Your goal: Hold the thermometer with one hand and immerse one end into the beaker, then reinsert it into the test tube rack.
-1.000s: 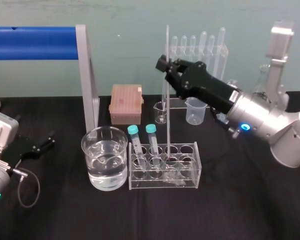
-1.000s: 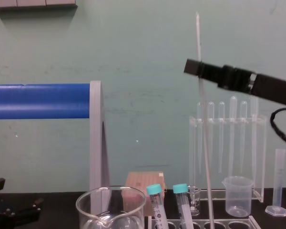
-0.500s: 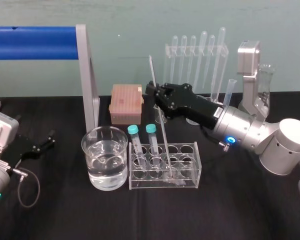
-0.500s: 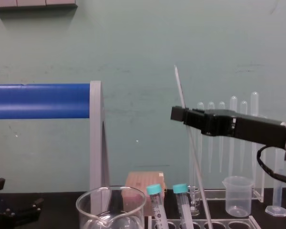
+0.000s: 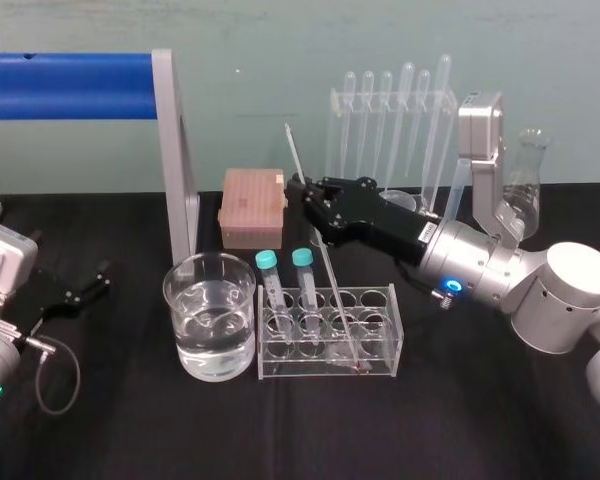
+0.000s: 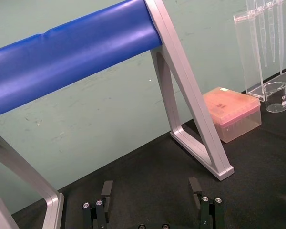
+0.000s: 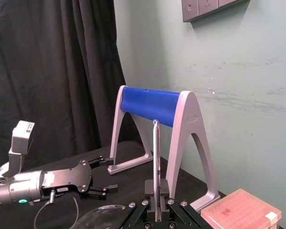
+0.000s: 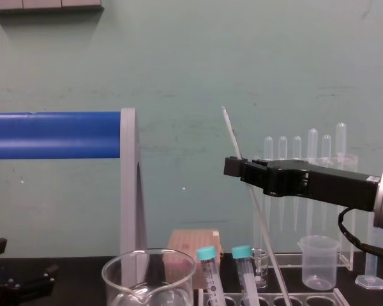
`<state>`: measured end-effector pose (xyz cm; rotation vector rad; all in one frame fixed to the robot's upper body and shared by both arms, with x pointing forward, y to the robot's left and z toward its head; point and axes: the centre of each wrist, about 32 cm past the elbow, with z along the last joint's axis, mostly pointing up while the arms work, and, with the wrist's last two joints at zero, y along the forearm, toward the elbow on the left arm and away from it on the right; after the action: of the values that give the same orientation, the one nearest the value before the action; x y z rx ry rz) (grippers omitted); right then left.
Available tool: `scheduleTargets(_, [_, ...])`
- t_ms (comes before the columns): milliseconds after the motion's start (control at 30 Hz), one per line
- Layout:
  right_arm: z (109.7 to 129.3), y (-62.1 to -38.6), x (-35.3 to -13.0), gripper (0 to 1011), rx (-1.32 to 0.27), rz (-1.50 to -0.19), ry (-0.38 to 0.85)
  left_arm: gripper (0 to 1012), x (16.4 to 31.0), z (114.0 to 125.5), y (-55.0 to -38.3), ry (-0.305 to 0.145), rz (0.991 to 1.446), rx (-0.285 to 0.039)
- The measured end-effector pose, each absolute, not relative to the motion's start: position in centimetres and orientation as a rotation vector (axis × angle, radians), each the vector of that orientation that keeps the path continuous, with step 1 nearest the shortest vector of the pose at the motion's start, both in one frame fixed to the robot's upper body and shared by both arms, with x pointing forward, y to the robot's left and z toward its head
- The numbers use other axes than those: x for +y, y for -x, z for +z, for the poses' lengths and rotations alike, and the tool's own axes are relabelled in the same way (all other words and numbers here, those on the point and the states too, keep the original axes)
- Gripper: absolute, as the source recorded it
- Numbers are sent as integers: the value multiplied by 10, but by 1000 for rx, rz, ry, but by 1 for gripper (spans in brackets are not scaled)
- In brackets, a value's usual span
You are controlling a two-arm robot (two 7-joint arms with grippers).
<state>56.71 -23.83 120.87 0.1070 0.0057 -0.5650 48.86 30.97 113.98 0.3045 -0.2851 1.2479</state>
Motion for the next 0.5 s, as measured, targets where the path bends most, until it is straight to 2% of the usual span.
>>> scheduleTargets(400, [1209, -567, -239, 57, 5, -564, -107, 1008, 310, 1140, -489, -304, 1248, -285])
scheduleTargets(500, [1209, -567, -239, 95, 5, -564, -106, 1008, 310, 1140, -489, -304, 1248, -285])
